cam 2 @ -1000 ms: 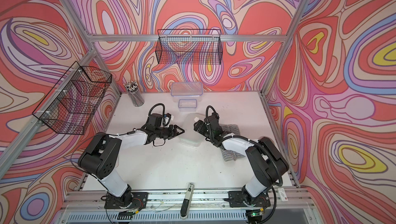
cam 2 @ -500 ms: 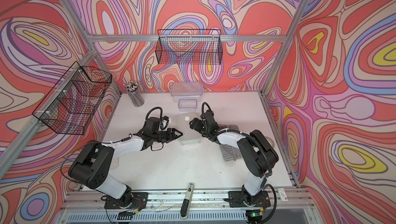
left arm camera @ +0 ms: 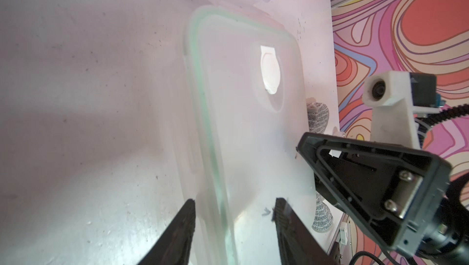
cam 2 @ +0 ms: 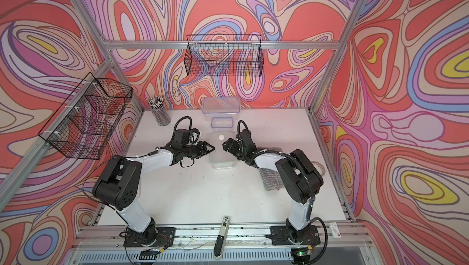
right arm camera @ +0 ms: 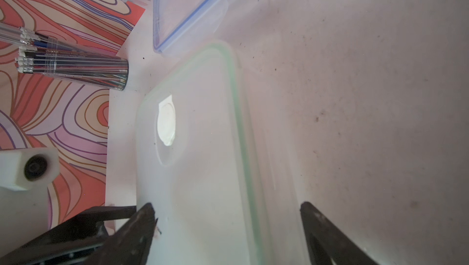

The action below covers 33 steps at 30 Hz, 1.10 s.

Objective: Wipe the insides of the lunch boxes
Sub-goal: Adjust the lunch box at the center of the board, then open the fastener of the lunch box.

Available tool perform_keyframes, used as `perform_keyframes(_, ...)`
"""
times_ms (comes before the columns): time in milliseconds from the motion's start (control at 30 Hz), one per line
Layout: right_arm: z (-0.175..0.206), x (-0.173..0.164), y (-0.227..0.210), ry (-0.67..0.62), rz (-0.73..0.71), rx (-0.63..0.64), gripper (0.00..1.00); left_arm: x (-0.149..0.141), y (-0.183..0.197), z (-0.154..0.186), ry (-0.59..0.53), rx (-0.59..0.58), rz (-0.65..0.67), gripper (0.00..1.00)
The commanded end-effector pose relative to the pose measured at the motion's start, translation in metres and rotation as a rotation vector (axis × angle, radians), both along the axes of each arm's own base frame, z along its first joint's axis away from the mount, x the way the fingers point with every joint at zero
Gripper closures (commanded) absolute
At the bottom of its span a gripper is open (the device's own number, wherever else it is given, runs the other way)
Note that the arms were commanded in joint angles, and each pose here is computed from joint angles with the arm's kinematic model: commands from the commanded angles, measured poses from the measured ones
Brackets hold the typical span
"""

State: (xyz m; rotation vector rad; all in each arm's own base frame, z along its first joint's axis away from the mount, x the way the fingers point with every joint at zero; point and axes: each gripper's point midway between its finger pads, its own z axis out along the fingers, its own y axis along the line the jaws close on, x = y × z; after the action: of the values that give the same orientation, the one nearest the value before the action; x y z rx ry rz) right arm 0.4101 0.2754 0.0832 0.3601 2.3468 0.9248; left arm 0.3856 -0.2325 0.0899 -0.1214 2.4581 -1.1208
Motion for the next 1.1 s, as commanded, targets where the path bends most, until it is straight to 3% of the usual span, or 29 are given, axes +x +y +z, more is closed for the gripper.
perform_keyframes(0, 0.012, 0.01, 0.009, -0.034, -0.002, 0.039, 0.08, 0.003, -0.007, 0.001, 0.002, -0.018, -0.033, 0.47)
perform_keyframes(200, 0.017, 0.017, -0.011, -0.048, -0.048, 0.041, 0.02, 0.007, -0.002, 0.002, 0.007, -0.004, -0.03, 0.47)
perform_keyframes(500, 0.035, 0.02, -0.044, -0.087, -0.127, 0.097, 0.02, 0.005, 0.004, 0.004, 0.009, 0.011, -0.012, 0.35)
perform_keyframes(867, 0.021, 0.005, -0.054, -0.136, -0.271, 0.421, 0.08, -0.002, -0.002, 0.01, 0.035, -0.101, 0.016, 0.34)
perform_keyframes(1067, 0.015, 0.001, -0.044, -0.159, -0.299, 0.538, 0.13, -0.009, -0.003, 0.008, 0.047, -0.087, 0.024, 0.34)
